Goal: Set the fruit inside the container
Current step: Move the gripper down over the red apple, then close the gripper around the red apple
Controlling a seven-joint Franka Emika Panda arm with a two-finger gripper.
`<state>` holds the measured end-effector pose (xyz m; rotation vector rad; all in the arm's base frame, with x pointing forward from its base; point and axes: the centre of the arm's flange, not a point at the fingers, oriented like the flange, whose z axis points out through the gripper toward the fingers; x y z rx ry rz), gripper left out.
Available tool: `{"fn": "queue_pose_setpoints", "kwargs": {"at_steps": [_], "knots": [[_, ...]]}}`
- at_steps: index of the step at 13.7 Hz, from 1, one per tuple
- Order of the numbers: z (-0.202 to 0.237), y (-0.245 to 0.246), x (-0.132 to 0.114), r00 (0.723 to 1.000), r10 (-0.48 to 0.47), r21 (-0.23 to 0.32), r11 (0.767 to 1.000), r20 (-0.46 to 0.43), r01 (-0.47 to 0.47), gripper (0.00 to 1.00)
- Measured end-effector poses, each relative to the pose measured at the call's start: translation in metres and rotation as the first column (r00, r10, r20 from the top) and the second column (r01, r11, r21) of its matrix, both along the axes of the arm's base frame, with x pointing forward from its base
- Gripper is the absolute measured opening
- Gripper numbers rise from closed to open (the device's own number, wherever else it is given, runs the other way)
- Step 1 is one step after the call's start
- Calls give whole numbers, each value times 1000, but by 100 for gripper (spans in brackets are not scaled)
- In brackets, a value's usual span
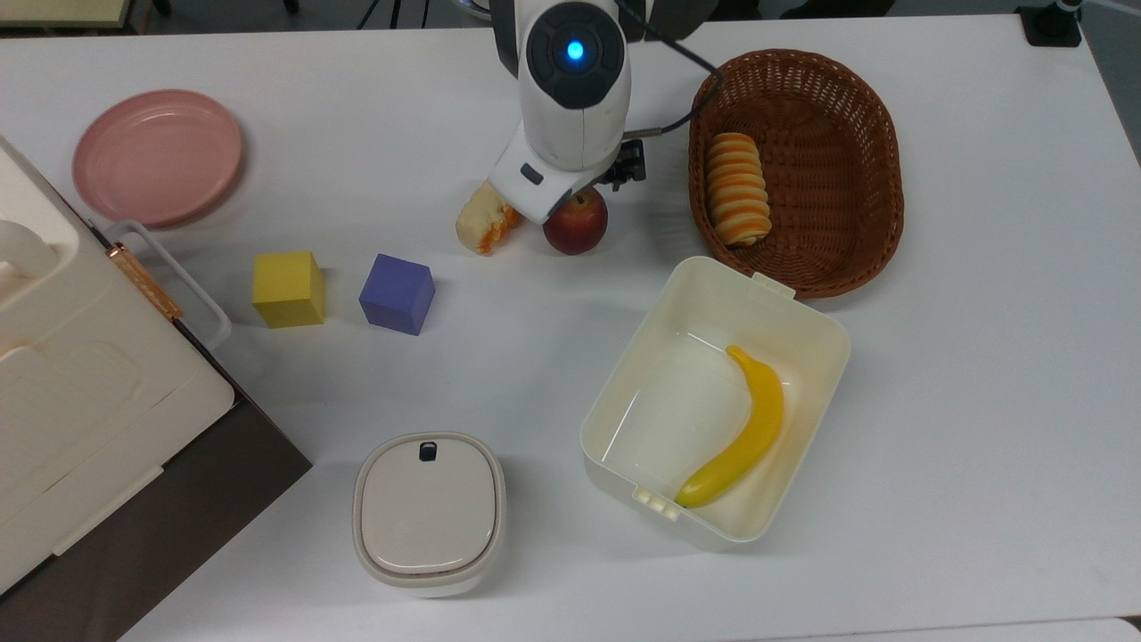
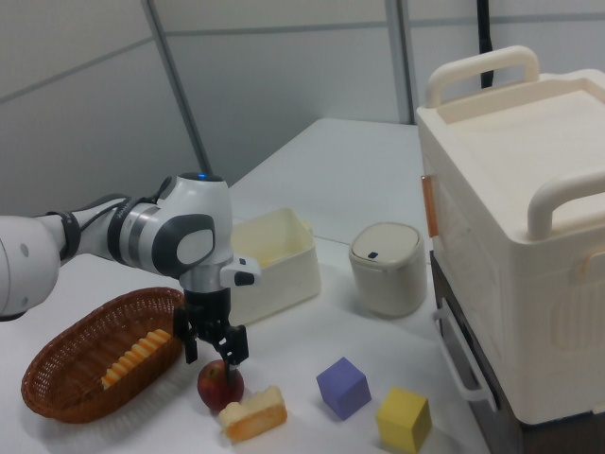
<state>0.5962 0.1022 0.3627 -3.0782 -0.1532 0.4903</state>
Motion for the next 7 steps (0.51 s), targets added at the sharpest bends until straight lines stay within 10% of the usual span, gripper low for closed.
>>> {"fn": "queue_pose_setpoints", "kwargs": {"at_steps": [7], "knots": [[-30, 2, 8, 1000, -2, 4, 1000, 4, 2, 100]]}}
